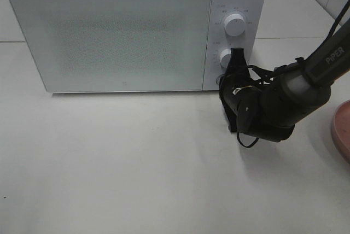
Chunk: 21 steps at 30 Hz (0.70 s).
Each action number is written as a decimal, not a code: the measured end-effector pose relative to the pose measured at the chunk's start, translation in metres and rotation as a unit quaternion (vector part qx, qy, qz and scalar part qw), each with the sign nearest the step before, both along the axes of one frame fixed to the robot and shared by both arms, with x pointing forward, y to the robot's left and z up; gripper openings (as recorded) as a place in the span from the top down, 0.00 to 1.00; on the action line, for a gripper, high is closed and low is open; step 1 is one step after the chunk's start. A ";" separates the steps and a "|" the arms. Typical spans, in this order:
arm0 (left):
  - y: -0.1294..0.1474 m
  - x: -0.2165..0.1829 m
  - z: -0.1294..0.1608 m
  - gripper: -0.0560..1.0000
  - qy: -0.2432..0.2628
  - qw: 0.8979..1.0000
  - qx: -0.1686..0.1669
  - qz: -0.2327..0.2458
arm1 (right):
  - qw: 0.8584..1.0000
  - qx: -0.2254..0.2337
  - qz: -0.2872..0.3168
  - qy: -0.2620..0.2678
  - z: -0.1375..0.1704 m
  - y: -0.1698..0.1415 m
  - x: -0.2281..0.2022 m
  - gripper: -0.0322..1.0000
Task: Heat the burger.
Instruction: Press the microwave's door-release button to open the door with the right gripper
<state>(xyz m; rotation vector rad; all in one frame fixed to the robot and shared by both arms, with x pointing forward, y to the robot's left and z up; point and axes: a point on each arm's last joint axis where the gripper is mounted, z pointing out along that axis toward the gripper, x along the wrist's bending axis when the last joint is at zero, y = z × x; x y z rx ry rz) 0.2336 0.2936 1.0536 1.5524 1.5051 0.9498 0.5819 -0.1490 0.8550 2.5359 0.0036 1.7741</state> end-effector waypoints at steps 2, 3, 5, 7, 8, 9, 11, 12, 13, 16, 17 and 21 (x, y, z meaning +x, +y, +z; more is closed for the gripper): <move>0.000 0.000 0.000 0.03 0.000 1.000 0.000 0.000 | 1.000 0.002 0.001 0.002 -0.001 0.001 0.002 0.95; 0.000 0.000 0.000 0.03 0.000 1.000 0.000 0.000 | 1.000 0.005 0.003 0.005 -0.001 0.003 0.005 0.95; 0.000 0.000 0.000 0.03 0.000 1.000 0.000 0.000 | 1.000 0.006 0.001 0.007 -0.002 0.003 0.007 0.95; 0.000 0.000 0.000 0.03 0.000 1.000 0.000 0.000 | 1.000 0.010 -0.002 0.007 -0.002 0.004 0.011 0.94; 0.000 0.000 0.000 0.03 0.000 1.000 0.000 0.000 | 1.000 0.010 -0.002 0.007 -0.002 0.004 0.011 0.94; 0.000 0.000 0.000 0.03 0.000 1.000 0.000 0.000 | 1.000 0.007 -0.001 0.006 -0.002 0.004 0.012 0.94; 0.000 0.000 0.000 0.03 0.000 1.000 0.000 0.000 | 1.000 0.006 -0.001 0.006 -0.002 0.004 0.013 0.94; 0.000 0.000 0.000 0.03 0.000 1.000 0.000 0.000 | 1.000 0.003 -0.002 0.006 -0.002 0.004 0.013 0.94; 0.000 0.000 0.000 0.03 0.000 1.000 0.000 0.000 | 1.000 0.002 -0.002 0.004 -0.002 0.005 0.014 0.94; 0.000 0.000 0.000 0.03 0.000 1.000 0.000 0.000 | 1.000 -0.001 -0.002 0.005 -0.002 0.005 0.014 0.94; 0.000 0.000 0.000 0.03 0.000 1.000 0.000 0.000 | 1.000 -0.001 -0.002 0.005 -0.002 0.005 0.014 0.94; 0.000 0.000 0.000 0.03 0.000 1.000 0.000 0.000 | 1.000 -0.003 0.000 0.007 -0.002 0.005 0.014 0.94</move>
